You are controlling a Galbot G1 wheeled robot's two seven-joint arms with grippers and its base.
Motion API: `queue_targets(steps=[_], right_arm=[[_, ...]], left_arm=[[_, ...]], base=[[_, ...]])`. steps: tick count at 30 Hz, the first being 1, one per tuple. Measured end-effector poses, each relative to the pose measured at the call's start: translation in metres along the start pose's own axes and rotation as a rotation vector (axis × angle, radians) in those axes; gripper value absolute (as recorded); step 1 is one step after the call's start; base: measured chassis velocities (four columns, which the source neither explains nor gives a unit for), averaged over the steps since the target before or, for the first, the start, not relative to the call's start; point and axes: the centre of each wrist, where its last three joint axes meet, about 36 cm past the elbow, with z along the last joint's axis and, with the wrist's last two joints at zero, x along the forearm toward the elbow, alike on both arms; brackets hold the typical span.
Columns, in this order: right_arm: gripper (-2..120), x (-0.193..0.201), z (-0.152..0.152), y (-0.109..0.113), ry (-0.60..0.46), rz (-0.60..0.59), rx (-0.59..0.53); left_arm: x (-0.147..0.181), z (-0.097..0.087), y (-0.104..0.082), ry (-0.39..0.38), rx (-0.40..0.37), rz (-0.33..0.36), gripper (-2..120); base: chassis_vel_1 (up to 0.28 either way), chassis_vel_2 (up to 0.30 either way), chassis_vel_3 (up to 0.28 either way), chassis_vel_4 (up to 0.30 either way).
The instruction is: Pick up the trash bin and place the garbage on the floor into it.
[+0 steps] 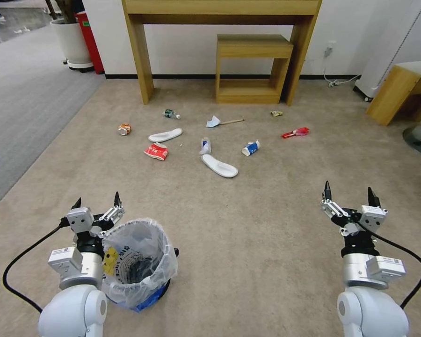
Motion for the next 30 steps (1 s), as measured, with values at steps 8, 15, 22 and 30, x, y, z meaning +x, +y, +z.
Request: queue_targets(steps=[8, 15, 22, 30], right_arm=[[100, -0.0012, 0.0000, -0.0008, -0.002, 0.000, -0.003], [100, -0.0026, 0.0015, -0.0007, 0.000, 0.001, -0.005], [100, -0.0031, 0.0062, 0.0009, -0.012, 0.008, -0.013], [100, -0.0034, 0.0047, -0.0028, -0.011, -0.003, -0.013]], left_arm=[[-0.0007, -0.0004, 0.0001, 0.006, -0.004, 0.001, 100], [-0.0013, 0.0012, -0.0003, 0.011, -0.005, -0.001, 100], [0.0002, 0.0008, 0.0009, 0.032, -0.023, -0.017, 99], [0.0015, -0.0020, 0.0044, 0.065, -0.023, -0.032, 99]], base=[[-0.030, 0.030, 0.024, -0.033], [-0.048, 0.062, 0.047, -0.049], [-0.005, 0.008, 0.005, -0.004], [0.000, 0.000, 0.000, 0.000]])
